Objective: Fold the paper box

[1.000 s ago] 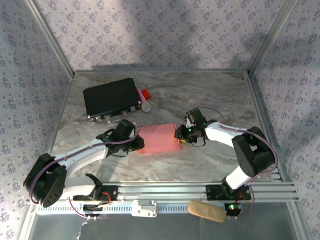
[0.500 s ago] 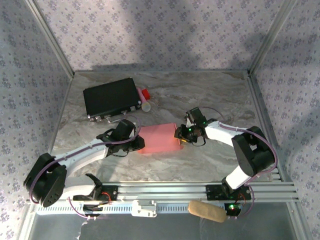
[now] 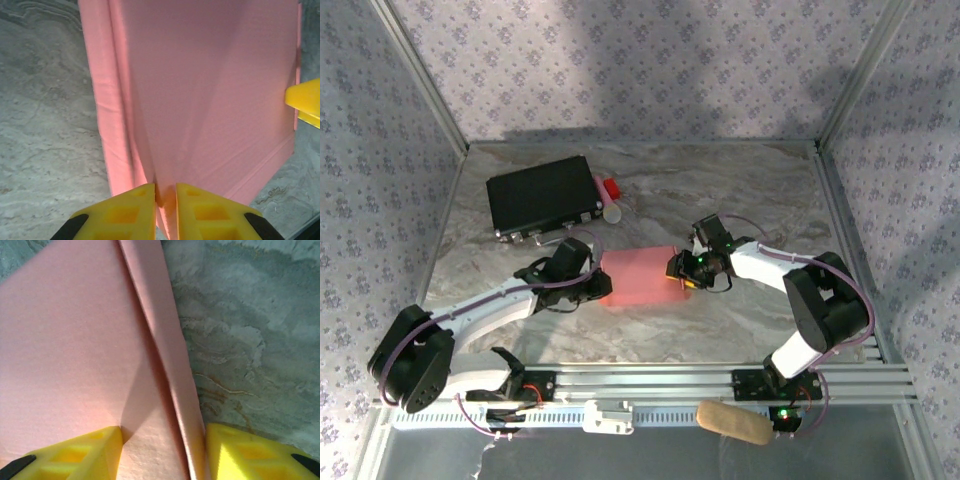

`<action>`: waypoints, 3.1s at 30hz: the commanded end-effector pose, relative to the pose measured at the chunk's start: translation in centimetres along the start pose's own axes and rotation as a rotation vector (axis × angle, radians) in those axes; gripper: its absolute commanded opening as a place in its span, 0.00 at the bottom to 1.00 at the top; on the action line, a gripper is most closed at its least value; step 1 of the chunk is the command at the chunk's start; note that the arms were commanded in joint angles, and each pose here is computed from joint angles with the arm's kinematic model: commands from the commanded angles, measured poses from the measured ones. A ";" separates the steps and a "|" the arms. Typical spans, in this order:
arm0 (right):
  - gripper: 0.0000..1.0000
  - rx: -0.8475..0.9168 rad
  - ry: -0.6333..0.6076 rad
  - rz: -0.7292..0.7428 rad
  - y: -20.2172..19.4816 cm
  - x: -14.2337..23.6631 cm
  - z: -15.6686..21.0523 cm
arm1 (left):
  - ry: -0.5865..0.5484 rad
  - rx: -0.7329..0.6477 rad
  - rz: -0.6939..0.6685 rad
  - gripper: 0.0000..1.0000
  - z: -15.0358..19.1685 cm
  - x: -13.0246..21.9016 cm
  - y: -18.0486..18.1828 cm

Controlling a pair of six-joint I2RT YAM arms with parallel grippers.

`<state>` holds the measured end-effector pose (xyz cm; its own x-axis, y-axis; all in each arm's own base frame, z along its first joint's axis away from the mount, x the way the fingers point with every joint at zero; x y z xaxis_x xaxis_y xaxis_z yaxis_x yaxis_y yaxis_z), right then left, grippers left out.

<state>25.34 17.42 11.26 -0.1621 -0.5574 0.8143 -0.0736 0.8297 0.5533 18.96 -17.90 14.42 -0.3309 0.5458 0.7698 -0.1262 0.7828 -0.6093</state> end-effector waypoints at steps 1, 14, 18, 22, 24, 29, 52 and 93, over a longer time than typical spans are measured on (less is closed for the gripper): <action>0.51 -0.020 0.061 -0.056 0.7 -0.1 0.3 | 0.003 -0.020 0.114 0.15 -0.4 0.0 -2.2; 0.51 -0.032 0.066 -0.007 0.3 -0.2 0.2 | -0.024 -0.076 -0.071 0.11 -0.1 -0.9 -0.3; 0.47 -0.029 0.082 0.038 -0.1 -0.7 0.3 | -0.038 -0.106 -0.152 0.21 0.0 -0.6 0.7; 0.42 -0.030 0.095 0.065 -0.3 -1.2 0.5 | -0.090 -0.124 -0.178 0.45 -0.1 0.9 0.3; 0.41 -0.029 0.096 0.077 -0.4 -1.3 0.5 | -0.123 -0.135 -0.181 0.53 -0.2 1.9 0.0; 0.41 -0.025 0.093 0.082 -0.3 -1.1 0.4 | -0.171 -0.145 -0.184 0.61 -0.6 3.4 0.0; 0.57 0.116 0.029 -0.124 -0.2 1.4 0.3 | -0.069 -0.034 -0.079 0.32 -0.8 -3.6 4.3; 0.37 -0.131 -0.029 -0.480 -0.8 -0.8 -0.8 | -0.096 0.059 -0.001 0.49 -1.9 0.0 7.3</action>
<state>25.88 17.92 9.54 -0.1172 -0.8874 0.4459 -0.1243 0.4586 0.8799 21.25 -12.88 9.17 -0.4116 0.6731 0.6143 -0.1412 0.6189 -0.7727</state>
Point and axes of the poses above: each hand's point on the last joint's axis, 136 mm out from that joint toward the fingers, its own x axis back along the fingers, its own y axis along the line the jaws close on, z = x × y, the point moved 9 cm from there along x, back along the fingers, and after that the axes turned 10 degrees about x, right-handed, at the moved point
